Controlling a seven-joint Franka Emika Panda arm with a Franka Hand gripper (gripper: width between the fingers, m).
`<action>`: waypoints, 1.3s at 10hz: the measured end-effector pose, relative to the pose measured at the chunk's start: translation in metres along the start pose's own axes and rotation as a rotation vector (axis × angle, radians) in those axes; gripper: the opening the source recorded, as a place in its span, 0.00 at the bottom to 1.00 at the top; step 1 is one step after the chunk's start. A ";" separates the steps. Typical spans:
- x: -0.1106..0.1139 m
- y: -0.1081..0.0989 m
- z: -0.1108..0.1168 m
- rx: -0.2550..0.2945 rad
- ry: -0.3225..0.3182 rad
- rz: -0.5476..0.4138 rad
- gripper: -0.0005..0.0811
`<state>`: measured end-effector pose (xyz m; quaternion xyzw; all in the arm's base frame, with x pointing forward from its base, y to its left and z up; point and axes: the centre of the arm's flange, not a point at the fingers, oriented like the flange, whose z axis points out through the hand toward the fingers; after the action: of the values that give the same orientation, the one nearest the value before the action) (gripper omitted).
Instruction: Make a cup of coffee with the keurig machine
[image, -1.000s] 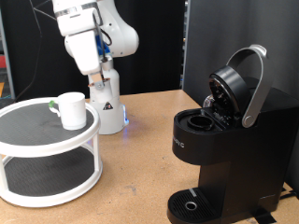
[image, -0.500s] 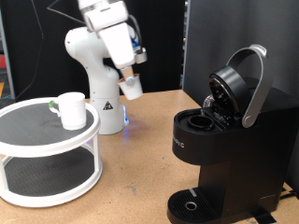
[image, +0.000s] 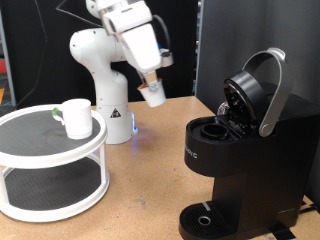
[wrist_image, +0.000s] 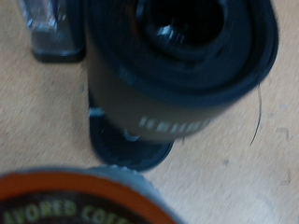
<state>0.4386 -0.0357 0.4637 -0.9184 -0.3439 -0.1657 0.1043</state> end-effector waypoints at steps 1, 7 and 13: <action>0.011 -0.003 0.001 0.011 0.024 -0.011 0.54; 0.064 0.014 0.000 0.084 0.020 -0.050 0.54; 0.089 0.018 -0.006 0.100 0.042 -0.053 0.54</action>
<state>0.5119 0.0024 0.5012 -0.8990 -0.3736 -0.1701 0.1530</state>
